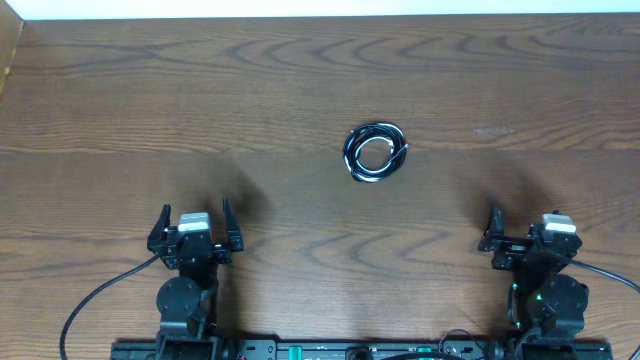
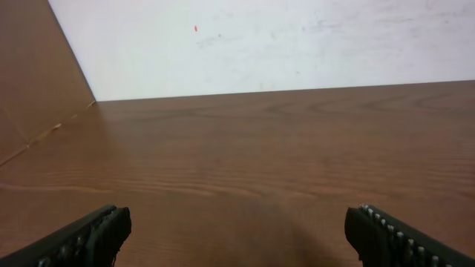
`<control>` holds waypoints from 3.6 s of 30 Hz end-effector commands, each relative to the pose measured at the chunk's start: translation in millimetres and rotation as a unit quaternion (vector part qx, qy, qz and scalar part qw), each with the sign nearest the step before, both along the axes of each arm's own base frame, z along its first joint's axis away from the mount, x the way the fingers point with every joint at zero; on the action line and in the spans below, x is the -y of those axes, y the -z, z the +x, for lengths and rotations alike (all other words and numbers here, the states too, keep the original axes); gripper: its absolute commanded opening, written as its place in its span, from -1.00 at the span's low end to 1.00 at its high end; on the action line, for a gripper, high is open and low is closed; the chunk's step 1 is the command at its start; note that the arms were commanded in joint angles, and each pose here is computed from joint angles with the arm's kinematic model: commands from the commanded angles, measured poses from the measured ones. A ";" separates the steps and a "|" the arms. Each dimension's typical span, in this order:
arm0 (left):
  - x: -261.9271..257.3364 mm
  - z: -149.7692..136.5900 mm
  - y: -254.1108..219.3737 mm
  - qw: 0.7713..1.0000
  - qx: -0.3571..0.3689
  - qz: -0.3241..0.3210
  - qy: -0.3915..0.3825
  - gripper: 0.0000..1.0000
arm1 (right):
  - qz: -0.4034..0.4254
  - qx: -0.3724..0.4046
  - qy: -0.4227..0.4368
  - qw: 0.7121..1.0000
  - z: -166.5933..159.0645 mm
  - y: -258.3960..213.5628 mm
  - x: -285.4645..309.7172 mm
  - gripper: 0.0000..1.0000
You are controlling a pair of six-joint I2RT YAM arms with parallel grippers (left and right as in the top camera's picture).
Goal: Untangle cables
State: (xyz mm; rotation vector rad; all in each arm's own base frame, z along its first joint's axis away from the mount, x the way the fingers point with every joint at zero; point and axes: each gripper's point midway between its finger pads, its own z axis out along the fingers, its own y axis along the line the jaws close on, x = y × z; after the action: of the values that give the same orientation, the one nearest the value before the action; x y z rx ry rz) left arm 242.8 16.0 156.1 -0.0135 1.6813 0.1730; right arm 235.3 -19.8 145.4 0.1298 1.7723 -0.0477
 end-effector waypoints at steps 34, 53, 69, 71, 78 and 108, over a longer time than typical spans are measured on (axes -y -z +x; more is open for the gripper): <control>21.5 -40.4 -88.0 0.995 0.006 -0.083 0.062 0.96 | -0.005 0.002 -0.006 1.000 0.2 -0.3 -1.9 0.99; 24.1 -76.7 -211.4 0.993 -0.015 -0.087 0.075 0.96 | -0.005 0.002 -0.006 1.000 0.2 -0.3 -1.9 0.98; 33.4 13.0 -196.9 0.964 -0.241 -0.088 0.064 0.96 | -0.005 0.002 -0.006 1.000 0.2 -0.3 -1.9 0.99; 37.2 23.0 -193.7 0.962 -0.246 -0.092 0.071 0.95 | -0.005 0.002 -0.006 1.000 0.2 -0.3 -1.9 0.98; 38.7 29.7 -188.7 0.959 -0.255 -0.093 0.073 0.96 | -0.005 0.002 -0.006 1.000 0.2 -0.3 -1.9 0.99; 44.5 22.2 -179.9 0.952 -0.279 -0.074 0.099 0.95 | 0.032 -0.013 -0.044 0.998 -41.3 -67.4 -18.3 0.99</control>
State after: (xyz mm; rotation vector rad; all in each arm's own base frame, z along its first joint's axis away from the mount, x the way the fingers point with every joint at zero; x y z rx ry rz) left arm 268.1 -27.0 328.2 0.0604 2.2636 -0.1152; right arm 209.4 11.2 168.3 0.0393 1.8752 0.1342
